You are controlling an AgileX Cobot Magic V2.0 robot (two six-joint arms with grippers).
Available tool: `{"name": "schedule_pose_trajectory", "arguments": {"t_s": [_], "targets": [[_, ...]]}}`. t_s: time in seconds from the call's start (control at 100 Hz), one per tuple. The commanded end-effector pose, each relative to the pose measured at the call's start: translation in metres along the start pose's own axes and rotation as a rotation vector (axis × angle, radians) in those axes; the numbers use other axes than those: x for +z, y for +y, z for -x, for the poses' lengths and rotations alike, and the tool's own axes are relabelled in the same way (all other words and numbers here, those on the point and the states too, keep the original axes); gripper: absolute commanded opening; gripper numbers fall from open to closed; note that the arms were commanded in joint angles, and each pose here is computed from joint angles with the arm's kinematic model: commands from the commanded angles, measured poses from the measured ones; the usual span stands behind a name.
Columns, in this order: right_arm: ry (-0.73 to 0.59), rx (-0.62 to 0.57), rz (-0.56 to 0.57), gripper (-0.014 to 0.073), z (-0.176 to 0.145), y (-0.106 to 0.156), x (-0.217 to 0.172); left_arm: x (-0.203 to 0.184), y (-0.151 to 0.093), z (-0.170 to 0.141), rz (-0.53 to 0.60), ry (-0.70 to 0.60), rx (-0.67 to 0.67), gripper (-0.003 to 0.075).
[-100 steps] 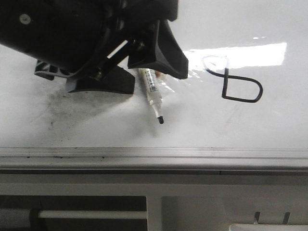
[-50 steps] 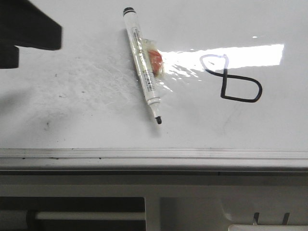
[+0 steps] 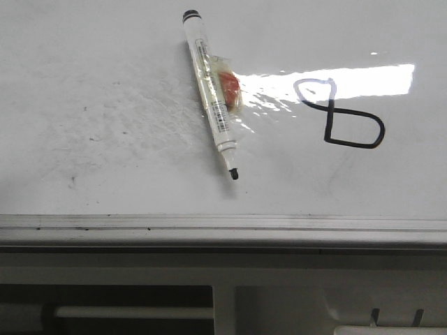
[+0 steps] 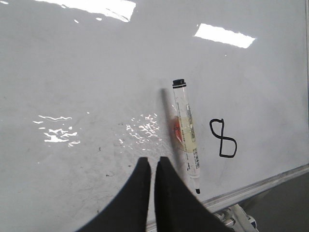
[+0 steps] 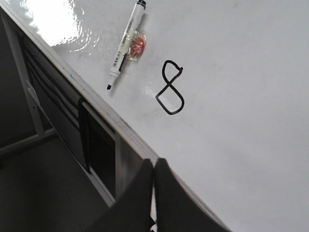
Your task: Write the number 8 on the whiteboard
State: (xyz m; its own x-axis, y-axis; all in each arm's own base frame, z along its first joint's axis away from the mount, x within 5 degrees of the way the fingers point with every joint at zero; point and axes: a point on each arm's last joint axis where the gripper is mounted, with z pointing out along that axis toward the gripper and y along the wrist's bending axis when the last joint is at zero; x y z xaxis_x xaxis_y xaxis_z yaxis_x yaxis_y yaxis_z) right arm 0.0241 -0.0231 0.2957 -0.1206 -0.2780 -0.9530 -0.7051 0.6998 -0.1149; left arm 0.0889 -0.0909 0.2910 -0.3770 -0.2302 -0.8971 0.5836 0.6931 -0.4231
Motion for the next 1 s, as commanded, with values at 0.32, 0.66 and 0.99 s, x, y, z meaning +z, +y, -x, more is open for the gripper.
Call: {"name": "schedule_pose_trajectory", "arguments": {"t_s": [0.32,0.66,0.99], "targets": [[-0.106,-0.004,-0.002,-0.0042,0.011,-0.002,-0.006,-0.002,0.000,0.010,0.028,-0.050,0.129,-0.0020],[-0.106,-0.004,-0.002,-0.0042,0.011,-0.002,-0.006,-0.032,0.051,-0.022,0.334,-0.167,0.495,-0.0020],[-0.106,-0.004,-0.002,-0.0042,0.011,-0.002,-0.006,-0.052,0.075,-0.068,0.435,-0.279,0.333,-0.0020]]}}
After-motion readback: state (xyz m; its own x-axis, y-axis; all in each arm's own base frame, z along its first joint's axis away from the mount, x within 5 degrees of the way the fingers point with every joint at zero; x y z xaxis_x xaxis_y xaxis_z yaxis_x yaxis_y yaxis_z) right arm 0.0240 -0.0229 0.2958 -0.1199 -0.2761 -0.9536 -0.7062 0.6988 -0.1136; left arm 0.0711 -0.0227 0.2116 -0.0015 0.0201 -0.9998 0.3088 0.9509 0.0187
